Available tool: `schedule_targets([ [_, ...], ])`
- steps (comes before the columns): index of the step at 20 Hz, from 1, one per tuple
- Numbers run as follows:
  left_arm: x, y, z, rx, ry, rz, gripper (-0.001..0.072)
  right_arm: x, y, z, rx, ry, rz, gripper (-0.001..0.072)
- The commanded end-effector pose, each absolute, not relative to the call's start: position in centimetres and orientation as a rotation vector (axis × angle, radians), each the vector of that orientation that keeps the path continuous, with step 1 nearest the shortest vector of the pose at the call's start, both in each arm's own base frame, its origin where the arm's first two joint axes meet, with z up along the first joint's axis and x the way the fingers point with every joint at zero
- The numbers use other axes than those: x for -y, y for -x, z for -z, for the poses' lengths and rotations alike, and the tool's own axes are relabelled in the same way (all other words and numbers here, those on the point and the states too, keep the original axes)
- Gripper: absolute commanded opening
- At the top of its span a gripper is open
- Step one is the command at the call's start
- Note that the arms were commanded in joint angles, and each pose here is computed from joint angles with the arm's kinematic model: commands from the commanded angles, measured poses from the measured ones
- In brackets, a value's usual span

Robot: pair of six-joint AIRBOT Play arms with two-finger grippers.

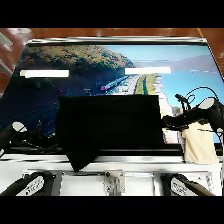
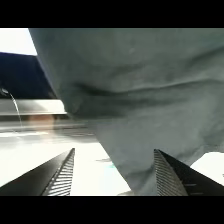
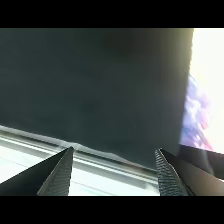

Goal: Fold the shirts.

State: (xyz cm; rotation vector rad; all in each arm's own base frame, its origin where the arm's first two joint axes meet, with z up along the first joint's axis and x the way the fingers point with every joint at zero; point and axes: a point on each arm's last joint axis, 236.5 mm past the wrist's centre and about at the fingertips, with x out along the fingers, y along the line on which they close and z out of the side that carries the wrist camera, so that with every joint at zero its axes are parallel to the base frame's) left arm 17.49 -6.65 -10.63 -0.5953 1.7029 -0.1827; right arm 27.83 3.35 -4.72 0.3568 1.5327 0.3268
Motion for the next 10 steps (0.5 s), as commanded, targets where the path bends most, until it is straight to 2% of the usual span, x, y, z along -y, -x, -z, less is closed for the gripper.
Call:
schedule_targets([
  [1, 6.9, -17.3, 12.0, -1.667, 0.616, 0.171, 0.0552, -4.5, -28.4, 4.1, -1.499, -0.421, -0.350, 0.0625],
  [6, 7.0, -19.9, 12.3, -1.550, 0.662, 0.140, 0.0550, -4.5, -28.4, 4.1, -1.507, -0.451, -0.322, 0.0625],
  [7, 7.1, -20.2, 12.4, -1.534, 0.679, 0.132, 0.0530, -4.5, -28.4, 4.1, -1.508, -0.456, -0.318, 0.0625],
  [8, 7.2, -20.2, 12.5, -1.532, 0.695, 0.128, 0.0466, -4.5, -28.4, 4.1, -1.509, -0.461, -0.314, 0.0625],
  [10, 7.8, -19.9, 12.5, -1.544, 0.709, 0.149, 0.0086, -4.4, -28.4, 4.2, -1.512, -0.468, -0.304, 0.0625],
])
